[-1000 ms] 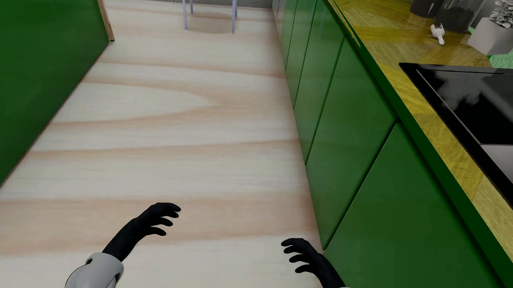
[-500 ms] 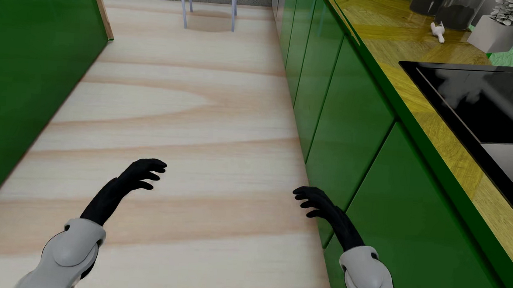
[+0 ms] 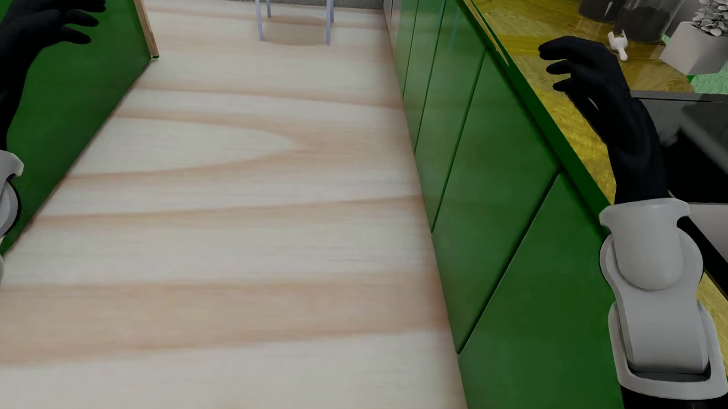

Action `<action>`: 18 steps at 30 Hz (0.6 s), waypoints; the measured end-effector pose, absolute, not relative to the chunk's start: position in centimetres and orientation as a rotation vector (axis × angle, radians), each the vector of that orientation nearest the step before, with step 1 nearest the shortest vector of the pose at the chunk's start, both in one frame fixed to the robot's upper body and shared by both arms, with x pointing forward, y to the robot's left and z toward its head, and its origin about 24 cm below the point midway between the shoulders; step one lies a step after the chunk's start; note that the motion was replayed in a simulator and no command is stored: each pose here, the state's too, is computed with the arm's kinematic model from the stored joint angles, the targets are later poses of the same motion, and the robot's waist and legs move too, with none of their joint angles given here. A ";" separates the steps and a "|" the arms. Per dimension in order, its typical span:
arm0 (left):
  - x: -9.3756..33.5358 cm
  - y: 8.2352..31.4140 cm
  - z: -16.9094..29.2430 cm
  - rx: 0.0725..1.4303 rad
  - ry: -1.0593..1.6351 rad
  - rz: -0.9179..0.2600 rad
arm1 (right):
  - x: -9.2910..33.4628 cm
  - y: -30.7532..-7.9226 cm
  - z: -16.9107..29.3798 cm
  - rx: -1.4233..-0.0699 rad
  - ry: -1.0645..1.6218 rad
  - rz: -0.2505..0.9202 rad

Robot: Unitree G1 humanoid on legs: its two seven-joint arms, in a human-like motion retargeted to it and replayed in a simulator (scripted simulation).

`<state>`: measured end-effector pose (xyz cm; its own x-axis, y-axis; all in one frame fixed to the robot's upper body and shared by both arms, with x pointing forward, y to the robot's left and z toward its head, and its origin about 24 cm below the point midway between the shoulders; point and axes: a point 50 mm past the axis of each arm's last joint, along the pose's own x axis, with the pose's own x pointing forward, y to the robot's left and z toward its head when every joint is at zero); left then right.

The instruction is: Extend upward

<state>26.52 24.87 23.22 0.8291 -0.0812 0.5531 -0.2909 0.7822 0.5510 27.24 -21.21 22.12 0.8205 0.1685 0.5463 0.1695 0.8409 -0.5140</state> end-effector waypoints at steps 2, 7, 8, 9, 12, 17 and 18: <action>26.4 24.9 25.8 0.701 -0.681 0.144 | 27.1 -21.8 25.4 -0.611 -0.725 -0.050; 24.6 23.7 33.6 0.790 -0.971 0.191 | 25.8 -21.9 33.3 -0.694 -0.990 -0.132; 24.2 23.4 34.9 0.808 -1.016 0.198 | 25.4 -21.7 34.4 -0.708 -1.033 -0.138; 23.6 23.1 36.1 0.822 -1.066 0.203 | 25.0 -21.3 35.5 -0.723 -1.073 -0.136; 22.2 21.6 39.1 0.863 -1.198 0.199 | 24.1 -20.0 38.1 -0.770 -1.175 -0.118; 21.2 19.9 43.2 0.900 -1.323 0.197 | 23.9 -17.9 41.3 -0.831 -1.261 -0.080; 21.0 19.6 43.8 0.914 -1.341 0.198 | 23.8 -17.3 42.0 -0.851 -1.276 -0.068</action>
